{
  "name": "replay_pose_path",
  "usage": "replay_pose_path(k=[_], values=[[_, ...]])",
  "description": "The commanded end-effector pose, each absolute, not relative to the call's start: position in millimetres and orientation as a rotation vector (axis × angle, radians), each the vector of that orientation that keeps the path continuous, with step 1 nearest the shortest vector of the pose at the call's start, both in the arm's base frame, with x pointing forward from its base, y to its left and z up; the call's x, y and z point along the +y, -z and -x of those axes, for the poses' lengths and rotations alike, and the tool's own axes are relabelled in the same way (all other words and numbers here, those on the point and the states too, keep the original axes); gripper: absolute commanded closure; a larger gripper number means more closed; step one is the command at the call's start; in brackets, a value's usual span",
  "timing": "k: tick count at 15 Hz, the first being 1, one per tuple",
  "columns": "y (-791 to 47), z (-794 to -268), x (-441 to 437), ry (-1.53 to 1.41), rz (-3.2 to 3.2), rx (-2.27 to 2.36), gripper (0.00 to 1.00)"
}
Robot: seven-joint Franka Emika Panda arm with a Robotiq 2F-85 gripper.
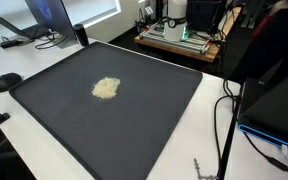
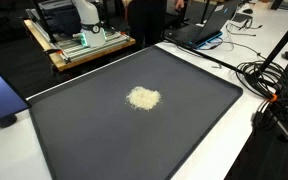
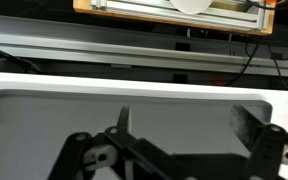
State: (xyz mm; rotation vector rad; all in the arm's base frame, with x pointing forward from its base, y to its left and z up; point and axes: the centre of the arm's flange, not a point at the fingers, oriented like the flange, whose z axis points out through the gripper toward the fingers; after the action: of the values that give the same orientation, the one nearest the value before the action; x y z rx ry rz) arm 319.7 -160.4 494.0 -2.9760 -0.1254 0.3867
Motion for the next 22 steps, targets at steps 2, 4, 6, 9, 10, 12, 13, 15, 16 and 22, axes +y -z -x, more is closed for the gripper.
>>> replay_pose_path(k=[2, 4, 6, 9, 10, 12, 13, 15, 16, 22], values=[[-494.0, -319.8, -160.4, -0.386, 2.976, -0.125, 0.00], [-494.0, -319.8, -160.4, -0.386, 2.976, -0.125, 0.00], [-494.0, -319.8, -160.4, -0.386, 2.976, -0.125, 0.00], [-494.0, -319.8, -160.4, -0.386, 2.976, -0.125, 0.00], [-493.4, -321.5, -154.4, -0.382, 2.977, -0.143, 0.00], [-496.8, -325.3, -128.8, -0.337, 2.961, -0.220, 0.00], [-498.4, -328.5, -114.3, -0.319, 2.949, -0.266, 0.00], [-502.6, -336.7, -75.9, -0.293, 2.938, -0.347, 0.00], [-505.3, -340.9, -54.6, -0.278, 2.928, -0.378, 0.00], [-514.2, -347.0, 86.3, -0.184, 2.873, -0.620, 0.00]])
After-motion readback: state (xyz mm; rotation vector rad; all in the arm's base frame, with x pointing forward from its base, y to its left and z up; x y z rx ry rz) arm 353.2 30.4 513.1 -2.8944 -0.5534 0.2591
